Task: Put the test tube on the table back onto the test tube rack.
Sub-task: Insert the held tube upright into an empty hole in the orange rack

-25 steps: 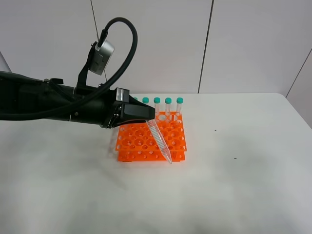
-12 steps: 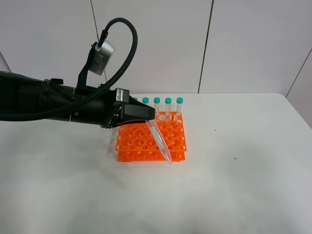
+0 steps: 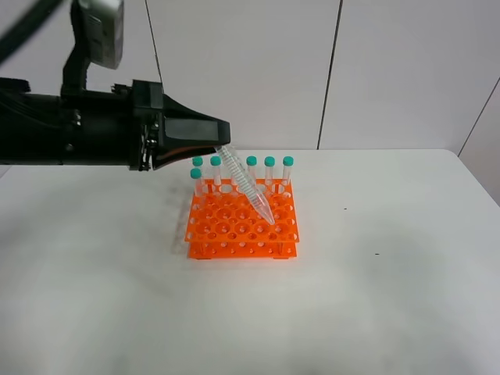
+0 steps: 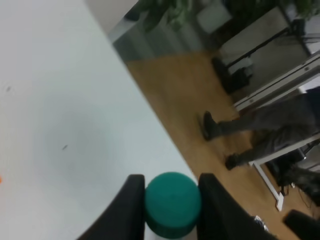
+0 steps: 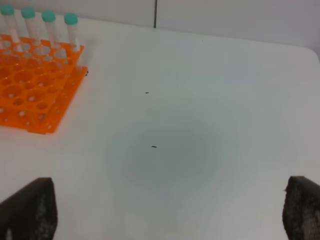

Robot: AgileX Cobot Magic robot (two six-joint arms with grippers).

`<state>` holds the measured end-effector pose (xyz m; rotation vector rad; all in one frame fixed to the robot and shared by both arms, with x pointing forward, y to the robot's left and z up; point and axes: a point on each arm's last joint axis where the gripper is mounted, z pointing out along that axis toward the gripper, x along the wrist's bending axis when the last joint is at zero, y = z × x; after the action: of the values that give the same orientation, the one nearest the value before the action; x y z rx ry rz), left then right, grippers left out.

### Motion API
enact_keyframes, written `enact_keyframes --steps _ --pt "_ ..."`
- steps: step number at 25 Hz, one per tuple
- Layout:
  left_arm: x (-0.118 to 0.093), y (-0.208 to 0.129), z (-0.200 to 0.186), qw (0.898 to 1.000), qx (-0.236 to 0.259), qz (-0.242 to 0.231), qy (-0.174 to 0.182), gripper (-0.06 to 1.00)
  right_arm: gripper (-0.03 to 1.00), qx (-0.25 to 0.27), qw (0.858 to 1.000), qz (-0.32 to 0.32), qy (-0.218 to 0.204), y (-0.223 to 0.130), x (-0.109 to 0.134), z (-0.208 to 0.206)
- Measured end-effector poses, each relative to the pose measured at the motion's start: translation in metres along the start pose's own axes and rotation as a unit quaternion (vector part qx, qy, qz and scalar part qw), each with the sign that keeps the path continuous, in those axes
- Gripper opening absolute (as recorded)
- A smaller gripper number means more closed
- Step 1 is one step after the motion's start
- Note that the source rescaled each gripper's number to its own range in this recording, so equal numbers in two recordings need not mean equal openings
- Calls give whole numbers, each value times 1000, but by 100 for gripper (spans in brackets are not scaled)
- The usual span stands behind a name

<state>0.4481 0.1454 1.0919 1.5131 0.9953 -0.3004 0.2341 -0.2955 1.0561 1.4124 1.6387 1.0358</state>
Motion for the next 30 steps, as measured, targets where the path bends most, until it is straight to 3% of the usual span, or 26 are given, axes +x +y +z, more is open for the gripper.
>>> enact_keyframes --steps 6,10,13,16,18,21,25,30 --pt "-13 9 -17 995 -53 80 33 0 100 0 1000 0 0 0 0 0" --pt "-5 12 -21 984 -67 129 100 0 100 0 1000 0 0 0 0 0" --pt "-4 10 -22 962 -41 214 166 0 100 0 1000 0 0 0 0 0" --pt "-4 10 -19 927 -30 293 232 0 100 0 1000 0 0 0 0 0" --pt "-6 12 -17 907 -41 330 258 0 100 0 1000 0 0 0 0 0" --pt "-7 18 -7 890 -76 359 270 0 100 0 1000 0 0 0 0 0" --pt "13 21 17 891 -100 348 273 0 100 0 1000 0 0 0 0 0" --pt "46 7 57 902 -52 324 279 0 100 0 1000 0 -1 0 0 0"
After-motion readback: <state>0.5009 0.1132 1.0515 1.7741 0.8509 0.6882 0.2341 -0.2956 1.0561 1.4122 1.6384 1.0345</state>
